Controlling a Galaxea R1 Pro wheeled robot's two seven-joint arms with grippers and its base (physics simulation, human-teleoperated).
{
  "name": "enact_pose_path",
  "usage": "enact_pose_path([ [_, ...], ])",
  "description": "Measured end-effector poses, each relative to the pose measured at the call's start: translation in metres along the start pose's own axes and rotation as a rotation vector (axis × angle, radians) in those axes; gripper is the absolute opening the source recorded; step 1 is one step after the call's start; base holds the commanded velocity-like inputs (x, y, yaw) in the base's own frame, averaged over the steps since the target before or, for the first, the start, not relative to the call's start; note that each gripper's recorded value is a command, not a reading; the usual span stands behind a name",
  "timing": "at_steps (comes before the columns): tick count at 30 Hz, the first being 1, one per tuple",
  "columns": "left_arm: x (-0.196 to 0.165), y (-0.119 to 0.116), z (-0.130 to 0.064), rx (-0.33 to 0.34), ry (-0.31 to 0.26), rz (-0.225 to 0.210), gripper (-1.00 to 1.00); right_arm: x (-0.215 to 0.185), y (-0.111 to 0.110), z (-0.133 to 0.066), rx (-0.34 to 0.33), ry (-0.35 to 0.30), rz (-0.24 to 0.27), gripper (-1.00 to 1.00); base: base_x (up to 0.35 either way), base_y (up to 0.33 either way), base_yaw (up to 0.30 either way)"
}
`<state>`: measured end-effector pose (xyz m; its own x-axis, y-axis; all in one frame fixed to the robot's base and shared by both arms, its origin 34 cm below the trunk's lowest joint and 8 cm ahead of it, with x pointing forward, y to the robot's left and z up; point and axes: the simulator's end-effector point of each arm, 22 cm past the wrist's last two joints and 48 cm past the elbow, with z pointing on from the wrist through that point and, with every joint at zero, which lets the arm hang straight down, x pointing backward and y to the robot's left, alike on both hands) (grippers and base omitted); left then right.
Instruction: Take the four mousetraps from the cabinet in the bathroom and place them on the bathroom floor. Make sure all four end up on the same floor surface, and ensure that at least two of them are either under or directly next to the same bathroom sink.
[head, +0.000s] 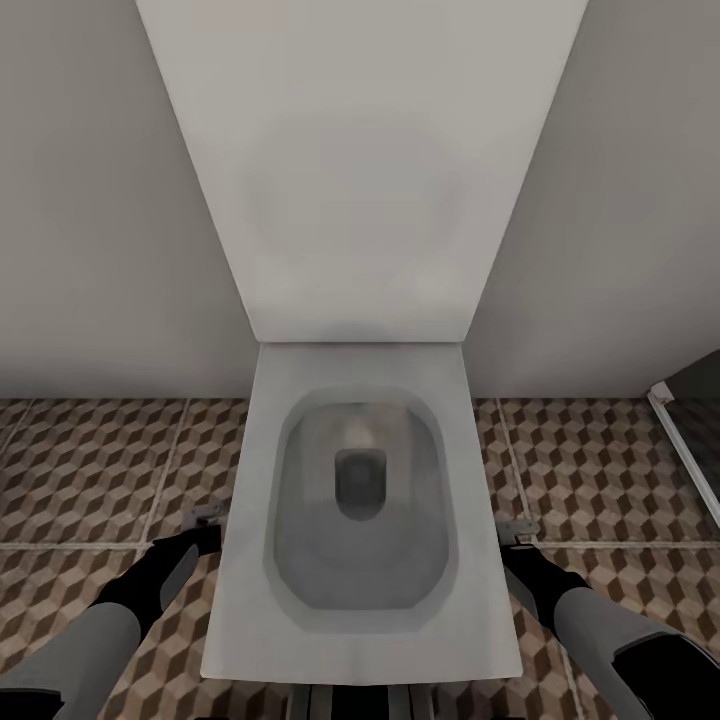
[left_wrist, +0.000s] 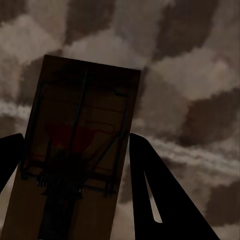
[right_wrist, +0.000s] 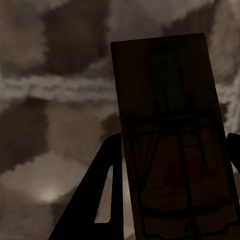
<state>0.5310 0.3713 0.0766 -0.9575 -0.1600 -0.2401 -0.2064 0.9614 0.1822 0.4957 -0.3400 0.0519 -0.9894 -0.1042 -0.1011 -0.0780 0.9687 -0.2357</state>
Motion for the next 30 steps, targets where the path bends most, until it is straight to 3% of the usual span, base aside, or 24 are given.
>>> enact_pose_path([
  [15, 0.015, 0.001, 0.009, -0.007, 0.029, 0.006, -1.0, 0.012, 0.003, 0.009, -0.002, 0.023, -0.009, -1.0, 0.0, 0.0, 0.0],
  [20, 0.026, 0.001, 0.016, -0.01, 0.049, 0.011, -1.0, 0.019, 0.005, 0.016, -0.001, 0.035, -0.037, -1.0, 0.0, 0.0, 0.0],
  [30, 0.026, 0.001, 0.016, -0.01, 0.048, 0.011, -1.0, 0.019, 0.006, 0.016, -0.007, 0.037, -0.028, -1.0, 0.0, 0.0, 0.0],
])
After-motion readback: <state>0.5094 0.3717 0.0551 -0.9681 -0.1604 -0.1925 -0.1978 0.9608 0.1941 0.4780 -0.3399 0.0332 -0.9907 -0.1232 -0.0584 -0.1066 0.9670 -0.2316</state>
